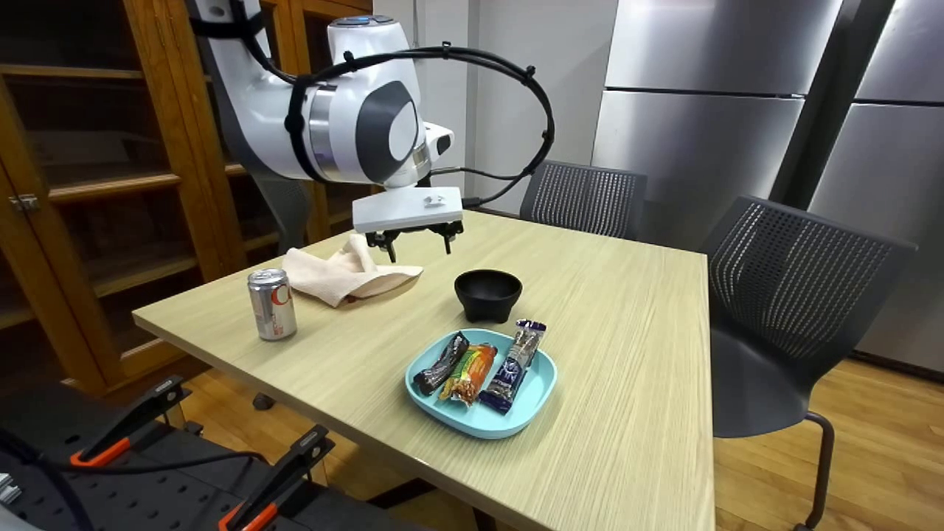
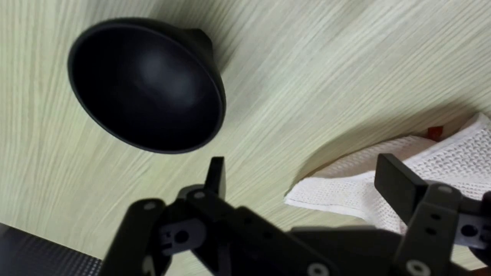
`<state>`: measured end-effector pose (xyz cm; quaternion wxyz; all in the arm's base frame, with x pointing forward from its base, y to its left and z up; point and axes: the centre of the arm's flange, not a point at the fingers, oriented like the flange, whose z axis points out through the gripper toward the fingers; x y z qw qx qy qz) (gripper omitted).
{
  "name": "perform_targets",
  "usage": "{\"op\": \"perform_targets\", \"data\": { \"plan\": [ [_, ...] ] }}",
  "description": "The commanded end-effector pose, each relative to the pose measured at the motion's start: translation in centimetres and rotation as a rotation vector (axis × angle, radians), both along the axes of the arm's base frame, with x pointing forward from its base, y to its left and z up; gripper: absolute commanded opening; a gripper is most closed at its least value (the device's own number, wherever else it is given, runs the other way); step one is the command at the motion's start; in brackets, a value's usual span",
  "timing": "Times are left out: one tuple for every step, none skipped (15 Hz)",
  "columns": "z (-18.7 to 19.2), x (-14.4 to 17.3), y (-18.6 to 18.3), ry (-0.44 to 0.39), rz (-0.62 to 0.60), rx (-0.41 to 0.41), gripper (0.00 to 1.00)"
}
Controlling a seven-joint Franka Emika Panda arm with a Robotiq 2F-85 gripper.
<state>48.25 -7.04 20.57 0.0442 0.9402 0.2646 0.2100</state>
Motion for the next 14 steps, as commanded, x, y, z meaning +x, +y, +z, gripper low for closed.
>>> {"op": "perform_targets", "data": {
  "plan": [
    [0.3, 3.3, 0.3, 0.020, 0.162, -0.016, 1.00],
    [0.1, 4.0, 1.0, 0.032, 0.200, -0.025, 1.00],
    [-0.3, 4.5, 1.4, 0.043, 0.243, -0.037, 1.00],
    [-0.6, 5.1, 1.8, 0.049, 0.288, -0.044, 1.00],
    [-1.0, 5.6, 2.5, 0.060, 0.342, -0.049, 1.00],
    [-1.2, 5.8, 3.3, 0.061, 0.391, -0.064, 1.00],
    [-1.4, 6.0, 3.7, 0.064, 0.439, -0.075, 1.00],
    [-1.7, 6.1, 4.2, 0.071, 0.486, -0.089, 1.00],
    [-2.1, 5.9, 4.9, 0.085, 0.534, -0.101, 1.00],
    [-2.5, 5.5, 5.4, 0.095, 0.580, -0.112, 1.00],
    [-2.9, 5.2, 5.9, 0.100, 0.630, -0.120, 1.00],
    [-3.2, 4.9, 6.3, 0.102, 0.681, -0.124, 1.00],
    [-3.5, 4.7, 7.0, 0.099, 0.731, -0.129, 1.00],
    [-3.8, 4.5, 7.5, 0.099, 0.774, -0.130, 1.00]
  ]
}}
